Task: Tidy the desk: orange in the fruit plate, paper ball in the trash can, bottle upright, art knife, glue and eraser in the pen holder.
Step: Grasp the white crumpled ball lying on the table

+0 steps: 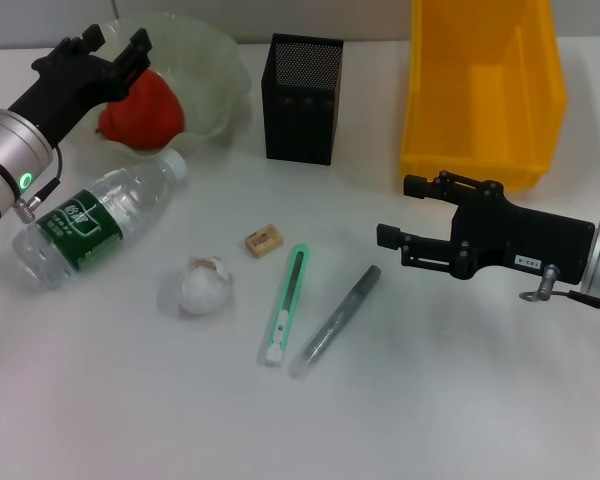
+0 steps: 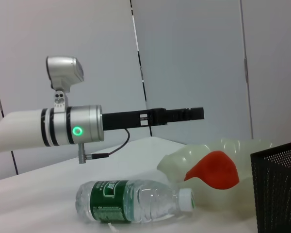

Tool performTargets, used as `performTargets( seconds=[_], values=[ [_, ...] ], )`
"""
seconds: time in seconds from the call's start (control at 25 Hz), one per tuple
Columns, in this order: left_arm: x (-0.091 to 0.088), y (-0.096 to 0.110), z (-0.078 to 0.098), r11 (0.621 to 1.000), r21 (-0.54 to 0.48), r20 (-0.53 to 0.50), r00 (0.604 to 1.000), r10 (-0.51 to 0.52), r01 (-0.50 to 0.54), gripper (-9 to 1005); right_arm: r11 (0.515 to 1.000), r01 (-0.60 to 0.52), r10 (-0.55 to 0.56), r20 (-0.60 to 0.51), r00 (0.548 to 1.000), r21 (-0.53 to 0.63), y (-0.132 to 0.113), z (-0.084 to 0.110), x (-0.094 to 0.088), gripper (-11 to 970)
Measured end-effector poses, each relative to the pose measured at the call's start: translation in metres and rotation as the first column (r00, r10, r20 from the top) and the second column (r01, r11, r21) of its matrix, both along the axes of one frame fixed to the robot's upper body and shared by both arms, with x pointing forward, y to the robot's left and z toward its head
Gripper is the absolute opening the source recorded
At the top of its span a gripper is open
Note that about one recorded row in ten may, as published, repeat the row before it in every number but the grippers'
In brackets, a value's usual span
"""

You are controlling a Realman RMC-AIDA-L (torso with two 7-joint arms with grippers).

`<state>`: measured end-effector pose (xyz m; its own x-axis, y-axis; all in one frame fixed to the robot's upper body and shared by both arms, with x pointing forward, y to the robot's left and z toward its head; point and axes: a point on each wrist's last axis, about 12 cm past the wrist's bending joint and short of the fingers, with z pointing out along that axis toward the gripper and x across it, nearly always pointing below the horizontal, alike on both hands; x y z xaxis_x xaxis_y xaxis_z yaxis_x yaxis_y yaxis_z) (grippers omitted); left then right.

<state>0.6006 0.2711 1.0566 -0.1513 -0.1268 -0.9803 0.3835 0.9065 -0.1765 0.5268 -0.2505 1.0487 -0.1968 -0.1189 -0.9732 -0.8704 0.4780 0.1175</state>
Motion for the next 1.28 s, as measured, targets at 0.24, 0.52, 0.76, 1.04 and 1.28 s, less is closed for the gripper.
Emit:
performTargets(
  seconds=[0.24,0.52,0.76,1.04,1.28],
  values=[
    [-0.010,-0.006,0.011,0.981,-0.074,0.031,0.984,-0.176,0.178,742,1.000,0.021,-0.021,0.003,1.000,-0.003,-0.002,0.000,0.002,784],
    [-0.042,-0.002,0.028,0.873,-0.107,0.047,0.879,-0.474,0.476,810,0.999,0.035,-0.035,0.015,0.999,0.007,-0.006,0.004,0.005,783],
    [-0.063,0.007,0.027,0.802,-0.082,0.024,0.805,-0.592,0.592,809,1.000,0.009,-0.009,0.020,1.000,0.008,-0.001,0.008,0.010,783],
    [-0.088,0.018,0.017,0.690,0.015,-0.068,0.689,-0.721,0.724,809,1.000,-0.030,0.030,0.027,0.999,-0.001,0.005,0.011,0.012,783],
    [-0.093,0.019,0.014,0.651,0.060,-0.083,0.653,-0.752,0.757,809,0.998,-0.058,0.058,0.022,0.998,-0.015,0.009,0.012,0.014,783]
  ],
)
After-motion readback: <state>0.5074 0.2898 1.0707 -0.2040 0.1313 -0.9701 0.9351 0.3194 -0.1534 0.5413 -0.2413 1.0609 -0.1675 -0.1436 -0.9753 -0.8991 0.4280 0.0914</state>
